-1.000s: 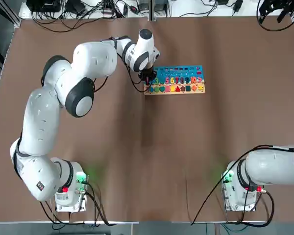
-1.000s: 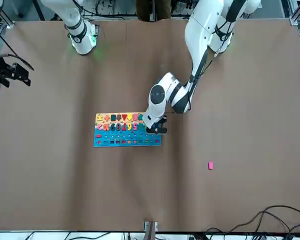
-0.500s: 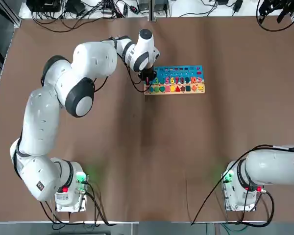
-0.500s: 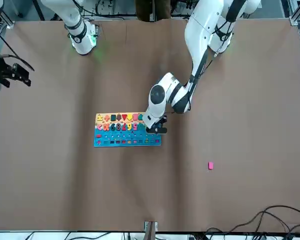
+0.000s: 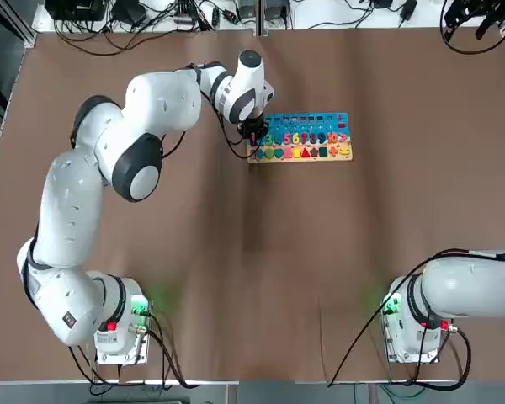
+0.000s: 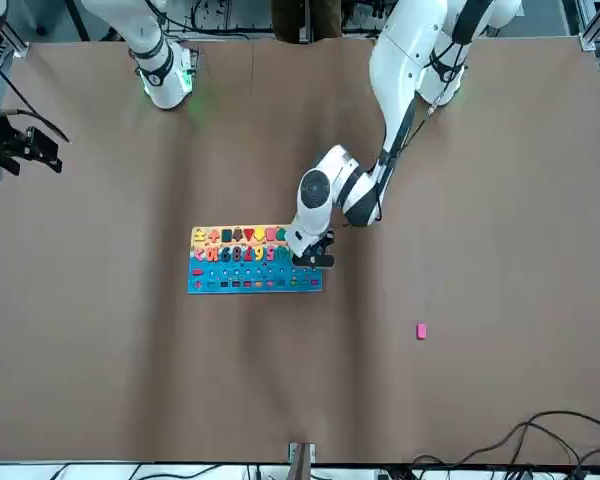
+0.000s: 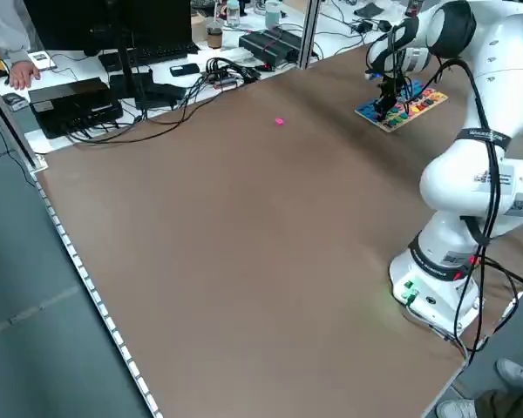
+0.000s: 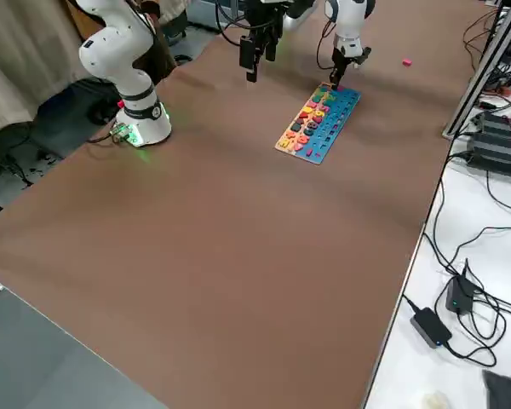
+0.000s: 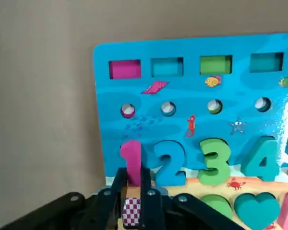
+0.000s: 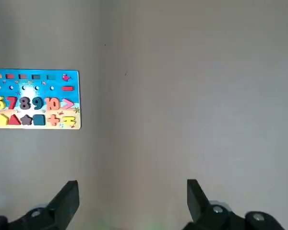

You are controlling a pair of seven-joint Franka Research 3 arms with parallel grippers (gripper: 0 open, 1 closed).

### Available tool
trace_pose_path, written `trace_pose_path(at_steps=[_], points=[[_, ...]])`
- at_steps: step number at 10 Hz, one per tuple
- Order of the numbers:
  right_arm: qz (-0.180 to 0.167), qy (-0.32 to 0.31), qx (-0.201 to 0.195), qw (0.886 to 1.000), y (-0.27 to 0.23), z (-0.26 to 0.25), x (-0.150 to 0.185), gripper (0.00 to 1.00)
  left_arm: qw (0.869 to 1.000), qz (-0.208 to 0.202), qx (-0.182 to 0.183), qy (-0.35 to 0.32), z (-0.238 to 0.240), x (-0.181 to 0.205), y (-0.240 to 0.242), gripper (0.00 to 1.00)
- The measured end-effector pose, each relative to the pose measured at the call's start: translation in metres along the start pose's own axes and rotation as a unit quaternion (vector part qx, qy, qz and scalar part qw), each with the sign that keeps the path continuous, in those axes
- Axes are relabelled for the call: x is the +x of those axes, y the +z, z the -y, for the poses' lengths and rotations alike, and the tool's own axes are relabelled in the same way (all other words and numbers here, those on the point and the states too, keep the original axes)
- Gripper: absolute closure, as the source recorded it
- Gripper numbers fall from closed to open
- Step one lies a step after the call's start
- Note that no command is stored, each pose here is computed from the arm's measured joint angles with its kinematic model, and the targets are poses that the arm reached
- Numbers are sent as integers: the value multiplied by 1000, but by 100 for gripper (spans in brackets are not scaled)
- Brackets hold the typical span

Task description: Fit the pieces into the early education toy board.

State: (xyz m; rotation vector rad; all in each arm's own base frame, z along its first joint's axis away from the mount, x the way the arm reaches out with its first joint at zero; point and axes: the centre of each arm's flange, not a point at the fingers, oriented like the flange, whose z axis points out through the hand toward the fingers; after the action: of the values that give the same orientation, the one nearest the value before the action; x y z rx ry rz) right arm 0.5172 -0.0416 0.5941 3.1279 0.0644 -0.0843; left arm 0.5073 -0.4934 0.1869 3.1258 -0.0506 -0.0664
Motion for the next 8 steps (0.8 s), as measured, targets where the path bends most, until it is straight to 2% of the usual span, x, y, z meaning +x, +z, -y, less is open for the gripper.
trace_pose_path(at_steps=[8], points=[[0,0,0,1000,0,0,0,1,1000,0,0,0,0,0,0,78]])
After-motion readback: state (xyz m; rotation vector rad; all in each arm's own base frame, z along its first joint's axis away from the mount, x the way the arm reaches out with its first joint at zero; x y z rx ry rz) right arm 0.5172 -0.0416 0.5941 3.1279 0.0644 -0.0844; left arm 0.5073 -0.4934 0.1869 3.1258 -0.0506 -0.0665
